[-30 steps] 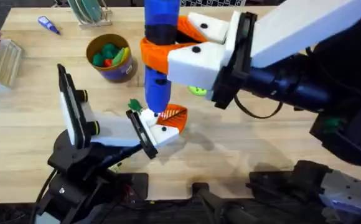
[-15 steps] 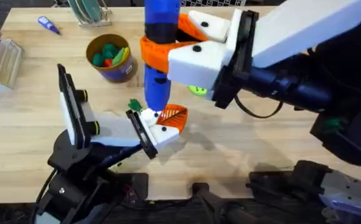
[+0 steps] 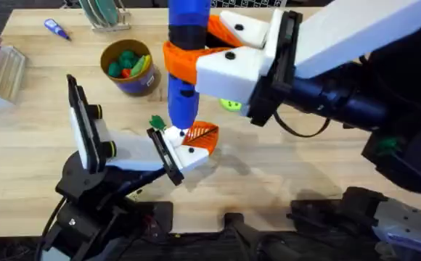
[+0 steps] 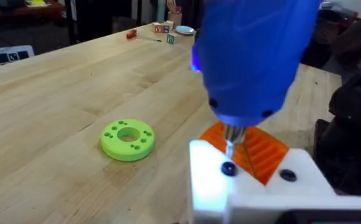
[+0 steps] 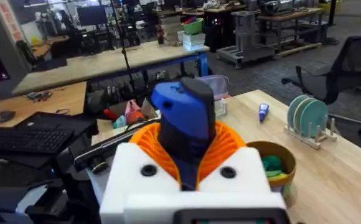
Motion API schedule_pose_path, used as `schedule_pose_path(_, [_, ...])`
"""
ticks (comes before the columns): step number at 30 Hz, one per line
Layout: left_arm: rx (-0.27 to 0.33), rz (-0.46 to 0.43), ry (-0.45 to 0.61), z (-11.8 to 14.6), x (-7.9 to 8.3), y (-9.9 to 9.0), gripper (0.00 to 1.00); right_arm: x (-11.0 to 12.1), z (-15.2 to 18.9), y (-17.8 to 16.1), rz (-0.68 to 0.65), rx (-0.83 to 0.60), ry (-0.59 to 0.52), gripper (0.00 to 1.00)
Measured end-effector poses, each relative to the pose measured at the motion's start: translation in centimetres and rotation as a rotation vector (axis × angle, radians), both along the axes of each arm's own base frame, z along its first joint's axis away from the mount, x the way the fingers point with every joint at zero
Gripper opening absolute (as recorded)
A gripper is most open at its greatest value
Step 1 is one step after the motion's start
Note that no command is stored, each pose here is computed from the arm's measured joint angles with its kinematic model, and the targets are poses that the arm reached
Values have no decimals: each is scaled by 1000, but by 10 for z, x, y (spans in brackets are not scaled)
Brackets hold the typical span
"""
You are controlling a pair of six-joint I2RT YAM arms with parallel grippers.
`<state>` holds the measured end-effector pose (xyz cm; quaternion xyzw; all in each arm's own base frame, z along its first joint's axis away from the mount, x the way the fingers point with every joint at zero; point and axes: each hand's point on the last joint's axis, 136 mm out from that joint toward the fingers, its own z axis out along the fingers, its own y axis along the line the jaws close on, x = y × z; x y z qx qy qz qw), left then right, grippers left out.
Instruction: Pick up the gripper from the table and insert it into the empty holder that is missing its gripper. Then pick up a screw, insert it into the mounting hole, and use the screwdriver to tighten it. Finally, clean up the table by picking up the vegetable and placing it into the bucket.
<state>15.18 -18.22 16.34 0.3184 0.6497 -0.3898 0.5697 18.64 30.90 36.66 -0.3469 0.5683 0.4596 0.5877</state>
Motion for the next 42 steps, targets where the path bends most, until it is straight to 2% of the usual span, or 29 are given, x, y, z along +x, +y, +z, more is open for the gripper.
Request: schedule_pose_path(42, [0, -1, 0, 0, 0, 0, 6, -2, -2, 2, 20, -4, 5, 89])
